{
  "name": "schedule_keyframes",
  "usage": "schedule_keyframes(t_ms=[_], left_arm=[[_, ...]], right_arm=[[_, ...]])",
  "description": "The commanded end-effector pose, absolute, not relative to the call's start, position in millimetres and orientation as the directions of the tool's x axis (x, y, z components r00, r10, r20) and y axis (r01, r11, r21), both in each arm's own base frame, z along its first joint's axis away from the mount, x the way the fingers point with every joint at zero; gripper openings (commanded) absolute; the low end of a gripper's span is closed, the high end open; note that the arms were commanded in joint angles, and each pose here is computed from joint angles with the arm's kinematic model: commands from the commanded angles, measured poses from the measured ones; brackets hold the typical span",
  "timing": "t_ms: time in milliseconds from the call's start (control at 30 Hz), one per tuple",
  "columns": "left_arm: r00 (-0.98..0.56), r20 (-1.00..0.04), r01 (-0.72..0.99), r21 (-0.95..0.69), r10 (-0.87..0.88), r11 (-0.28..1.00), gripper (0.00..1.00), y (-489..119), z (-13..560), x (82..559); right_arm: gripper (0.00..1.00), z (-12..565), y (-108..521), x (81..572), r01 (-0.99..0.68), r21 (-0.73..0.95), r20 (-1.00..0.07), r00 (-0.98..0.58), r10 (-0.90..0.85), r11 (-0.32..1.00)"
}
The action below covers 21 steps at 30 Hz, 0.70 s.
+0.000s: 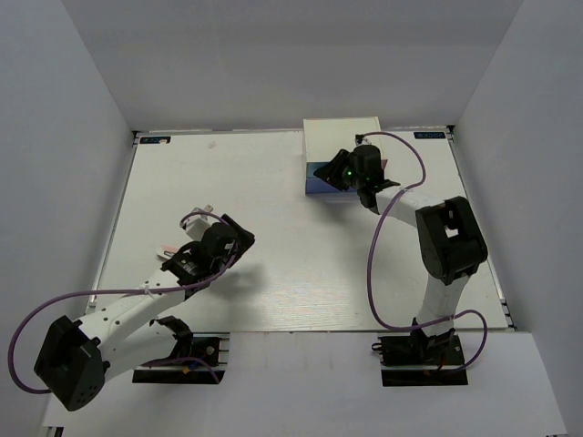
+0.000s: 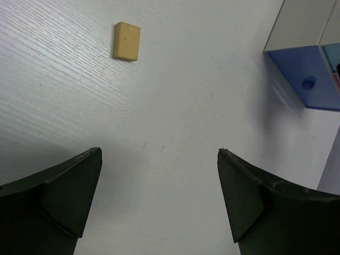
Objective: Sort the stationery into containers
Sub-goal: Open the drawer in the storage box.
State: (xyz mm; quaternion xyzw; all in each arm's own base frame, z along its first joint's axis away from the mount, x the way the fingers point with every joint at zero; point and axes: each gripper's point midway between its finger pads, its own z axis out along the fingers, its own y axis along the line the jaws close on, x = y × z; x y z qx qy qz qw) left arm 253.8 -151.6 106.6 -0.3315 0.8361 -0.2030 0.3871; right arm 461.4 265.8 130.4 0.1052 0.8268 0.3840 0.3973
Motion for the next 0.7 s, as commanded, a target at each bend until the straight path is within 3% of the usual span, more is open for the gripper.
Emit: schedule_keyframes(t_ms=[0, 167, 667], left_arm=[[-0.459, -0.525, -0.414, -0.588, -0.717, 0.695, 0.99, -146.0, 107.1, 256.4], [-0.452, -0.525, -0.42, -0.588, -0.721, 0.691, 0.99, -144.6, 106.1, 259.0], [-0.465, -0.56, -0.416, -0.545, -0.685, 0.728, 0.99, -152.0, 102.3, 274.8]], right_arm=[[0.23, 154.0, 269.8, 475.8, -0.183, 0.729, -0.612, -0.607, 0.507, 0.66], [0.11, 154.2, 269.8, 471.2, -0.198, 0.726, -0.617, -0.61, 0.497, 0.659], [0.1, 146.4, 258.8, 422.9, -0.195, 0.736, -0.588, -0.661, 0.467, 0.649]])
